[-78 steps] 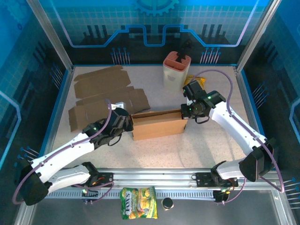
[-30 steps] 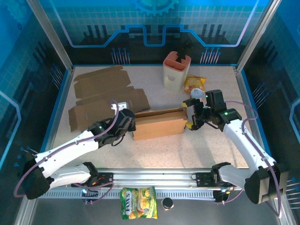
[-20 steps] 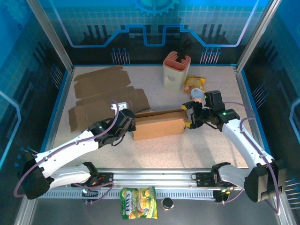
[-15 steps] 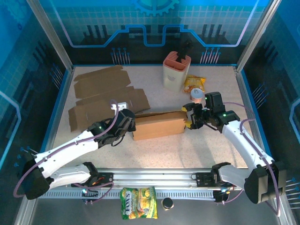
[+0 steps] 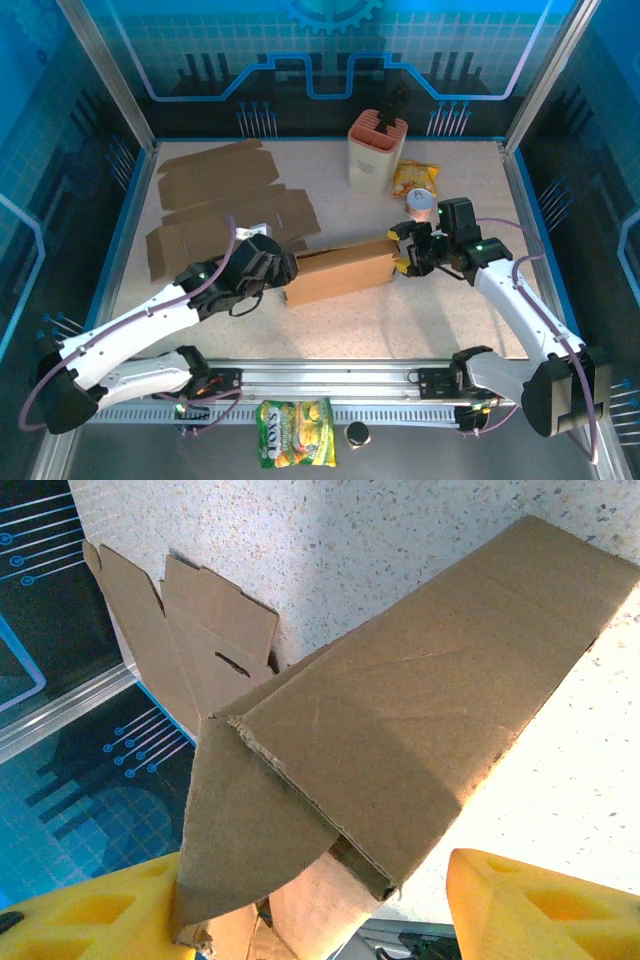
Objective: Fold the paper box
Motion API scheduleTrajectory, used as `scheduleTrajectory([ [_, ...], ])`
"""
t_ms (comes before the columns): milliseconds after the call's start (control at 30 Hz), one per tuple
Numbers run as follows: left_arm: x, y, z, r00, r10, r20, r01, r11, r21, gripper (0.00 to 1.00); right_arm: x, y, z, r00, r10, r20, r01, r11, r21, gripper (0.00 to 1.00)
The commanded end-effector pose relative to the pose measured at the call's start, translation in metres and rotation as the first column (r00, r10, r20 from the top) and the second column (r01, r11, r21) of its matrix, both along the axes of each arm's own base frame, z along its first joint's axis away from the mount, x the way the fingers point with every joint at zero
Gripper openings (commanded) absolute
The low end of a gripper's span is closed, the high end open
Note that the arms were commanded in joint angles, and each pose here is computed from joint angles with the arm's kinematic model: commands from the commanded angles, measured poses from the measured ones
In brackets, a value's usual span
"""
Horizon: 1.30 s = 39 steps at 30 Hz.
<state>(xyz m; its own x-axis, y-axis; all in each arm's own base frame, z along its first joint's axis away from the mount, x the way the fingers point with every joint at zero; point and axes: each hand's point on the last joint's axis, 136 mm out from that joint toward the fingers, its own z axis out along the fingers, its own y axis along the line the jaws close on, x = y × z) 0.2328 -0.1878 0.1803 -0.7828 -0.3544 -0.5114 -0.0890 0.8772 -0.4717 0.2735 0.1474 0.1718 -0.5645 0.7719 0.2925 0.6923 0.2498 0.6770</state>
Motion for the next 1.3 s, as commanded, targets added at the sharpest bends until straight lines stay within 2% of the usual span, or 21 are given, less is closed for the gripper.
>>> scheduleTrajectory([
  [0, -0.017, 0.0, -0.005, 0.995, 0.003, -0.104, -0.006, 1.0, -0.026, 0.53, -0.009, -0.013, -0.023, 0.996, -0.034, -0.088, 0.029, 0.998, -0.056, 0.65],
  [267, -0.017, -0.007, -0.004, 0.986, 0.016, -0.166, -0.035, 0.993, -0.117, 0.6, -0.009, -0.012, -0.025, 0.995, -0.033, -0.089, 0.028, 0.998, -0.06, 0.63],
  [467, -0.017, 0.001, -0.002, 0.981, 0.029, -0.192, -0.047, 0.995, -0.092, 0.63, -0.009, -0.013, -0.025, 0.995, -0.038, -0.088, 0.033, 0.998, -0.063, 0.61],
  [567, -0.016, 0.003, 0.002, 0.984, 0.025, -0.179, -0.039, 0.997, -0.074, 0.67, -0.011, -0.012, -0.025, 0.995, -0.04, -0.089, 0.034, 0.997, -0.063, 0.61],
  [767, -0.013, 0.006, 0.01, 0.988, 0.03, -0.153, -0.04, 0.997, -0.064, 0.68, -0.013, -0.013, -0.027, 0.995, -0.043, -0.093, 0.037, 0.997, -0.069, 0.6],
  [900, -0.008, 0.01, 0.026, 0.987, 0.091, -0.129, -0.105, 0.989, -0.102, 0.7, -0.014, -0.013, -0.027, 0.995, -0.044, -0.093, 0.037, 0.997, -0.069, 0.59],
  [1000, -0.003, 0.02, 0.043, 0.966, 0.216, -0.144, -0.237, 0.96, -0.151, 0.67, -0.014, -0.013, -0.027, 0.995, -0.044, -0.091, 0.038, 0.997, -0.07, 0.59],
  [1067, -0.003, 0.03, 0.044, 0.923, 0.322, -0.212, -0.36, 0.917, -0.172, 0.62, -0.015, -0.013, -0.026, 0.995, -0.044, -0.09, 0.038, 0.997, -0.071, 0.59],
  [1133, -0.005, 0.037, 0.037, 0.859, 0.413, -0.303, -0.479, 0.857, -0.191, 0.56, -0.014, -0.012, -0.026, 0.995, -0.043, -0.087, 0.037, 0.997, -0.071, 0.59],
  [1167, -0.005, 0.038, 0.033, 0.831, 0.437, -0.344, -0.52, 0.83, -0.202, 0.55, -0.014, -0.012, -0.026, 0.995, -0.043, -0.088, 0.037, 0.997, -0.071, 0.59],
  [1267, 0.003, 0.028, 0.026, 0.802, 0.436, -0.408, -0.564, 0.779, -0.275, 0.53, -0.015, -0.011, -0.027, 0.995, -0.041, -0.088, 0.035, 0.997, -0.071, 0.59],
])
